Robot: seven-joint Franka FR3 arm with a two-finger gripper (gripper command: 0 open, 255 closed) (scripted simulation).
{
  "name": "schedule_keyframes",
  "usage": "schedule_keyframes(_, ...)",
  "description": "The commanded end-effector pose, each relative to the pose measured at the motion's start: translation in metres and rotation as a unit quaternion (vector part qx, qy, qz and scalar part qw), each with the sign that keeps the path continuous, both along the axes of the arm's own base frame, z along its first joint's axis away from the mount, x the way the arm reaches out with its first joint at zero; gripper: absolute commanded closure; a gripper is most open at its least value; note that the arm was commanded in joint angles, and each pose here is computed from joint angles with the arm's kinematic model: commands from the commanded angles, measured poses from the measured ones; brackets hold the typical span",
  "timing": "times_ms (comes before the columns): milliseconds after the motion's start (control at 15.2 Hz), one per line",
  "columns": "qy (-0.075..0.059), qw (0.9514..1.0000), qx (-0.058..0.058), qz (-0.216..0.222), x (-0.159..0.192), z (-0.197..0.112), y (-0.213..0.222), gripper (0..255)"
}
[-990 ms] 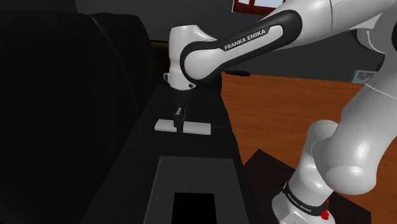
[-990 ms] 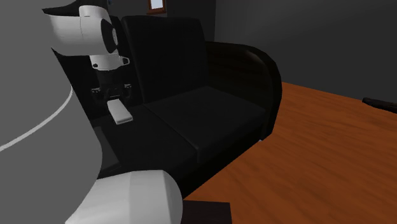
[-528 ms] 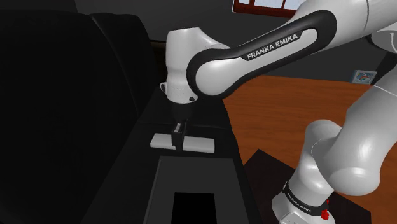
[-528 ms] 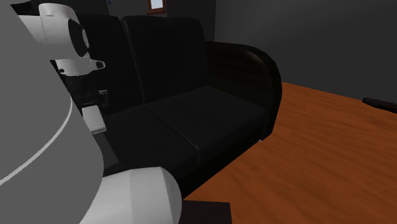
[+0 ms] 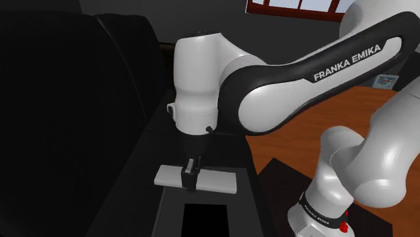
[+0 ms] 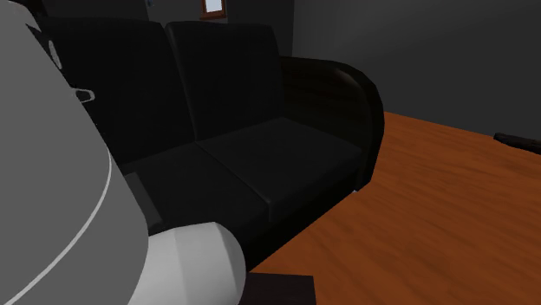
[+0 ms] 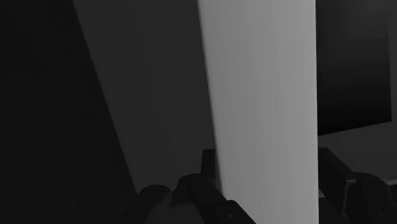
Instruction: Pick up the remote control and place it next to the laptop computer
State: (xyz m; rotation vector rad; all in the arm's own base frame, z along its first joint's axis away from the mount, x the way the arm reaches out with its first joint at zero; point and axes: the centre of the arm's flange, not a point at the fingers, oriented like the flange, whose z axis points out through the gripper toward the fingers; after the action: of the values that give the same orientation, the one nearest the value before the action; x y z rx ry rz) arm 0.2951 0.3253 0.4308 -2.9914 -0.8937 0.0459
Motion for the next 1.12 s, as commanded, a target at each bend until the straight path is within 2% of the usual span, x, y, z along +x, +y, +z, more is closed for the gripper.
schedule_keyframes(0,0.000,1.0000,0.000,-0.001,-0.021,0.000,0.019,255)
schedule_keyframes(1056,0.000,1.0000,0.000,-0.001,-0.181,0.000,0.157,255)
